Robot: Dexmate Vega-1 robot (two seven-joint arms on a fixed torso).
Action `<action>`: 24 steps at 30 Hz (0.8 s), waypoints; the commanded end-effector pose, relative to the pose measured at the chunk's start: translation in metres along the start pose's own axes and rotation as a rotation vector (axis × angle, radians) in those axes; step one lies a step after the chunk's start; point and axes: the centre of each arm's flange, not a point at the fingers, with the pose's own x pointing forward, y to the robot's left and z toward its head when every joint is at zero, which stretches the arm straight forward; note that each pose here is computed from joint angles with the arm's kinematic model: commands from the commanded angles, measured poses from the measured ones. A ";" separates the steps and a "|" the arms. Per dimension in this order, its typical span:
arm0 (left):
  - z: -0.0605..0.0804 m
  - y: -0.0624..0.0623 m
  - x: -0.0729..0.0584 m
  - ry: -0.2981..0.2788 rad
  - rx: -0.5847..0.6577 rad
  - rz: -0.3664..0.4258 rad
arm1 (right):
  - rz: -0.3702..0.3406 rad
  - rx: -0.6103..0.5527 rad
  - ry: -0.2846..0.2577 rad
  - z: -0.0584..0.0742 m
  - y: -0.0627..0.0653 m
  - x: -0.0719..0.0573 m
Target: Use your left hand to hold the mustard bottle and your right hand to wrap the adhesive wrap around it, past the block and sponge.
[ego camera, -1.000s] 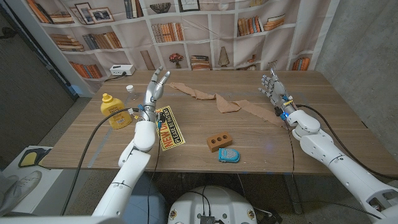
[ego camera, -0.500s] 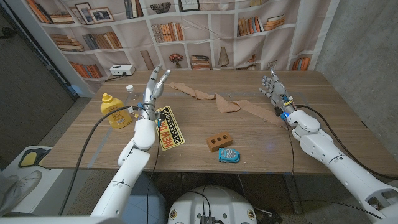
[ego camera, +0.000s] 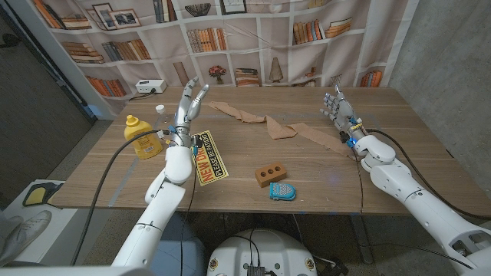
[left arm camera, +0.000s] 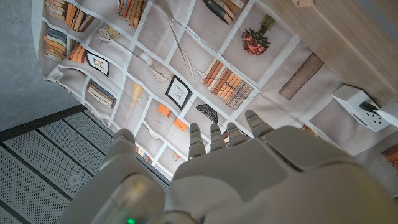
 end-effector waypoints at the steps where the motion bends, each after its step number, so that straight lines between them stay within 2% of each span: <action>1: 0.005 0.007 -0.005 0.000 0.046 0.011 | -0.005 -0.002 -0.004 0.001 -0.003 0.000; 8: 0.006 0.013 -0.008 -0.004 0.069 0.022 | -0.005 -0.003 -0.001 0.002 -0.001 -0.001; 15: 0.003 0.019 -0.012 -0.017 0.046 0.024 | 0.000 0.050 -0.008 0.001 0.001 0.000; 24: 0.003 0.030 -0.018 -0.021 0.061 0.060 | -0.007 0.039 -0.003 0.002 0.001 -0.001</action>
